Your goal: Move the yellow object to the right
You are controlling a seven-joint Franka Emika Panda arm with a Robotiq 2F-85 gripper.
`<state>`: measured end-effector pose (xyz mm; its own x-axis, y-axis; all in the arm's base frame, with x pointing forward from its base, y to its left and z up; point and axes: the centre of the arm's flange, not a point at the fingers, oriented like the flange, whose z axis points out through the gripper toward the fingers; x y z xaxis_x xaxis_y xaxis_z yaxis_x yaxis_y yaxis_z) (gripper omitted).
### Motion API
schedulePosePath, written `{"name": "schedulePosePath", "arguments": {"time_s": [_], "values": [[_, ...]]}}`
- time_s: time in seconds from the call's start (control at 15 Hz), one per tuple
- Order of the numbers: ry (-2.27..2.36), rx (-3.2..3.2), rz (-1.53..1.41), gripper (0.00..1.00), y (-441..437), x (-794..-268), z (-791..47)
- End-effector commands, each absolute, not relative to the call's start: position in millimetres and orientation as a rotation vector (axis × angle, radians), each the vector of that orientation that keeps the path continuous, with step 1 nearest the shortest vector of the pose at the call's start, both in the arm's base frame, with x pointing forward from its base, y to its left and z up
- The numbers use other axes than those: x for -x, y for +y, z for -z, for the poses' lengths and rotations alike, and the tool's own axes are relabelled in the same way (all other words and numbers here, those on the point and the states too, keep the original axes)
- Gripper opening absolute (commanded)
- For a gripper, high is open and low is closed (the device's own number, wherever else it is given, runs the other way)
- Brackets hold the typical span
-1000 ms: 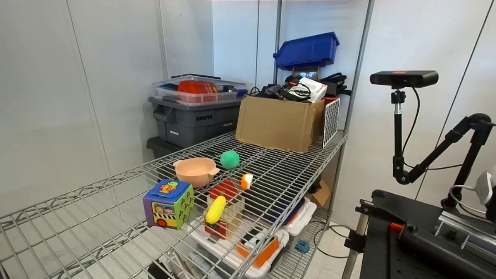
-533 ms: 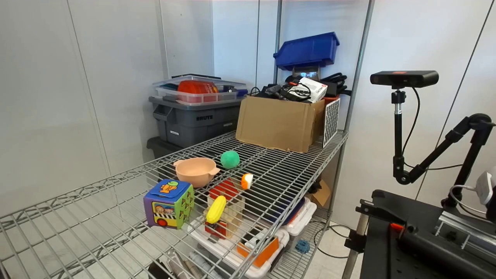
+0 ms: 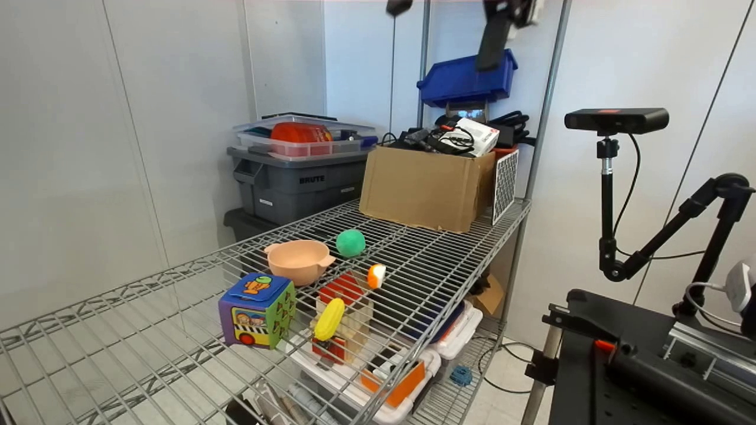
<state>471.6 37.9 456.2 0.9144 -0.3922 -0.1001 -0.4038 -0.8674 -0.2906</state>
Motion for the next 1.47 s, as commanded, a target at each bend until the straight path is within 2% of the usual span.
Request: {"name": "schedulePosePath", "arguments": {"time_s": [0.0,0.47,0.8,1.07,1.4], "values": [[0.737,2.727,-0.005,1.00,13,-547,-397],[1.097,2.701,0.019,1.00,-11,-643,-248],[1.418,2.689,-0.134,1.00,-33,-684,-160],[1.610,2.697,-0.328,1.00,-34,-686,-121],[1.581,2.710,-0.473,1.00,-8,-694,-104]]}}
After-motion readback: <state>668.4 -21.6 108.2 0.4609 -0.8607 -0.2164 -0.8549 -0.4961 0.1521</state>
